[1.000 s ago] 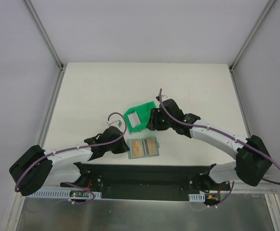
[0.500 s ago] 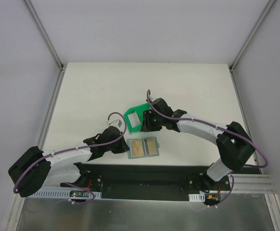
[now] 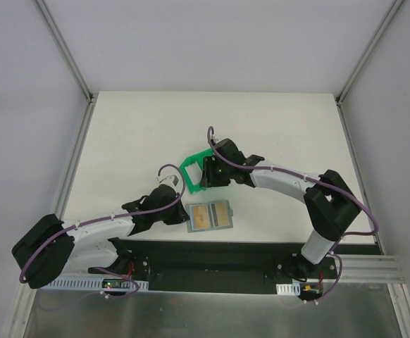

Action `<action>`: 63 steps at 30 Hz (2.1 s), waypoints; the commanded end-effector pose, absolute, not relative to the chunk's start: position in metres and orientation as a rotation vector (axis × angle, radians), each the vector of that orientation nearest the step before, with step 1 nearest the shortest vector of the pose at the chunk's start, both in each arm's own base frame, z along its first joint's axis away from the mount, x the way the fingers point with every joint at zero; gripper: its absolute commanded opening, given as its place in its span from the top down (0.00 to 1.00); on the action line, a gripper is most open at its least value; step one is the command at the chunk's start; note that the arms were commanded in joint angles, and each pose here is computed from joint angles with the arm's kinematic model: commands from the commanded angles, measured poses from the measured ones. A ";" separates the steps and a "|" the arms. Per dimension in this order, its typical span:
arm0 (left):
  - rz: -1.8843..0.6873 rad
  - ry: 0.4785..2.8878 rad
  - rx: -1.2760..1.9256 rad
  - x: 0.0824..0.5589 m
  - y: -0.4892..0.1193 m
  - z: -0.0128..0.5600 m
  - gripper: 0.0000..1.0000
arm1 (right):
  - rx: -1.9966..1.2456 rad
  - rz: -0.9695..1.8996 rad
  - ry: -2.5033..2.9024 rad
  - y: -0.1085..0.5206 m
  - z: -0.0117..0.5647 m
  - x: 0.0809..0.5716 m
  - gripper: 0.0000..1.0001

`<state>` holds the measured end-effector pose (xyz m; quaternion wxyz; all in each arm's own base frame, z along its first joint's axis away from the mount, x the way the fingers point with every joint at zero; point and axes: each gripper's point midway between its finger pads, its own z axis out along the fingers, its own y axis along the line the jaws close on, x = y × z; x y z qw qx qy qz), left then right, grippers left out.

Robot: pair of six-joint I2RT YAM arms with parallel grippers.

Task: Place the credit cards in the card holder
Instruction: Insert the credit card into the card holder, then turn over the card slot in the card holder.

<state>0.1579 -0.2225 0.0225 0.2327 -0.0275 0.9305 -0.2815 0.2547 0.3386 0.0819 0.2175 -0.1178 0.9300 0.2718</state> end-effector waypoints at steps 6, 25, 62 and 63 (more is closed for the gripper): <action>-0.811 2.523 -0.043 0.163 -0.229 0.038 1.00 | -0.362 0.863 2.491 0.349 0.113 0.257 0.56; -0.925 2.467 -0.064 0.165 -0.242 0.068 1.00 | -0.483 0.739 2.574 0.354 0.079 0.162 0.55; -0.909 2.458 -0.070 0.164 -0.236 0.064 1.00 | -0.548 0.513 2.592 0.341 0.066 0.164 0.63; -0.905 2.460 -0.071 0.163 -0.235 0.063 1.00 | -0.545 0.508 2.590 0.341 0.068 0.164 0.64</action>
